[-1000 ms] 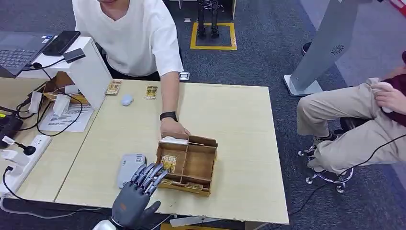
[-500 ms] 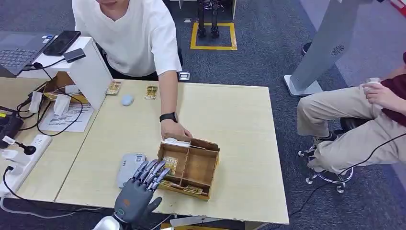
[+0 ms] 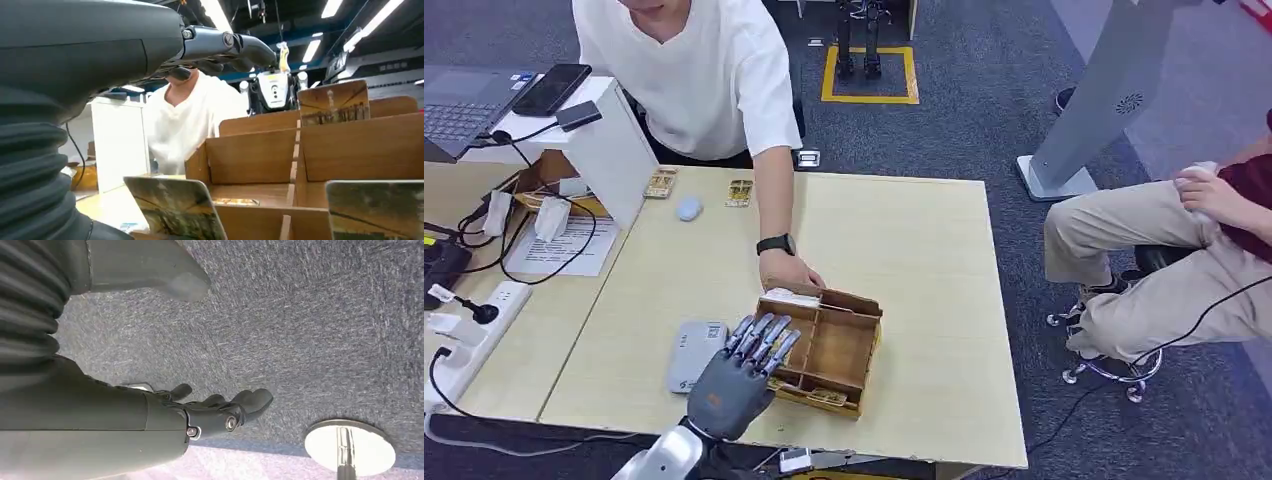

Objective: Pass the card to the sensor for recognition and then transmit it.

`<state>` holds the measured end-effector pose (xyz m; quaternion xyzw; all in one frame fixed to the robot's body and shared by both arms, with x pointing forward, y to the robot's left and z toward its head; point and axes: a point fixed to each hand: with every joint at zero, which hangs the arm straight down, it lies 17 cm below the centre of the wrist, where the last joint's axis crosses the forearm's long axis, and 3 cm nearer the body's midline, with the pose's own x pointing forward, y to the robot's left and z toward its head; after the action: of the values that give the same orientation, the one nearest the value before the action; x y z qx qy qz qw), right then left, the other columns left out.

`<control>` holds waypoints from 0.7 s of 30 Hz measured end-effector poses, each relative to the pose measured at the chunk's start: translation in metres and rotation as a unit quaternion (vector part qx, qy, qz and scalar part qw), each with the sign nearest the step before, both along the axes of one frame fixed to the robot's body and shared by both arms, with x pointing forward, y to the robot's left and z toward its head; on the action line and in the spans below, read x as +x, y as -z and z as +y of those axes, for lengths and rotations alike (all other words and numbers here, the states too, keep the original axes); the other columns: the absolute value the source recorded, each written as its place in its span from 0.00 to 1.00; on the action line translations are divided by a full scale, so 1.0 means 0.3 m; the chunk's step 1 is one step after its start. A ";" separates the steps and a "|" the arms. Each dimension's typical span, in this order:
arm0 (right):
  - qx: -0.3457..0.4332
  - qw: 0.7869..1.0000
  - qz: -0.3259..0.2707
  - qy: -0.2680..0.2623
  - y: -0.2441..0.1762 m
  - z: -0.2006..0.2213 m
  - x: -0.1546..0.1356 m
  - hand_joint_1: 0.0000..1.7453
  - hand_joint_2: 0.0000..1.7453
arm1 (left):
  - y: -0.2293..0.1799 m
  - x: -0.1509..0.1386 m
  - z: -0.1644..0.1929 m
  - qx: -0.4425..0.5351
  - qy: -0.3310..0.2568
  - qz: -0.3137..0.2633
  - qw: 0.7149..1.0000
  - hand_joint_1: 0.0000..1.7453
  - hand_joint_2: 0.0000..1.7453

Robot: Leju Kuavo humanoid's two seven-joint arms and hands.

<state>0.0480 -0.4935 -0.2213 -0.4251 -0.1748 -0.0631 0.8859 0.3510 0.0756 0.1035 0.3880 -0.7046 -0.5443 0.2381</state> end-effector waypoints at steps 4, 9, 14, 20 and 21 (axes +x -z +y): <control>0.000 1.000 -0.001 -0.006 -0.001 0.002 0.013 0.00 1.00 | 0.010 0.012 -0.019 -0.002 -0.001 0.005 1.000 0.00 1.00; 0.000 1.000 -0.002 -0.007 -0.001 0.002 0.018 0.00 1.00 | 0.022 0.013 -0.035 -0.005 -0.003 0.011 1.000 0.00 1.00; 0.000 1.000 -0.003 -0.007 -0.001 0.003 0.024 0.00 1.00 | 0.036 0.013 -0.049 -0.006 -0.003 0.018 1.000 0.00 1.00; 0.000 1.000 -0.003 -0.007 -0.001 0.004 0.024 0.00 1.00 | 0.050 0.009 -0.062 -0.010 0.000 0.026 1.000 1.00 1.00; 0.000 1.000 -0.003 -0.007 -0.001 0.004 0.024 0.00 1.00 | 0.050 0.010 -0.062 -0.014 0.000 0.028 1.000 1.00 1.00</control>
<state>0.0554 -0.4923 -0.2209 -0.4233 -0.1808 -0.0584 0.8859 0.3540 0.0569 0.0886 0.3693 -0.7053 -0.5448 0.2633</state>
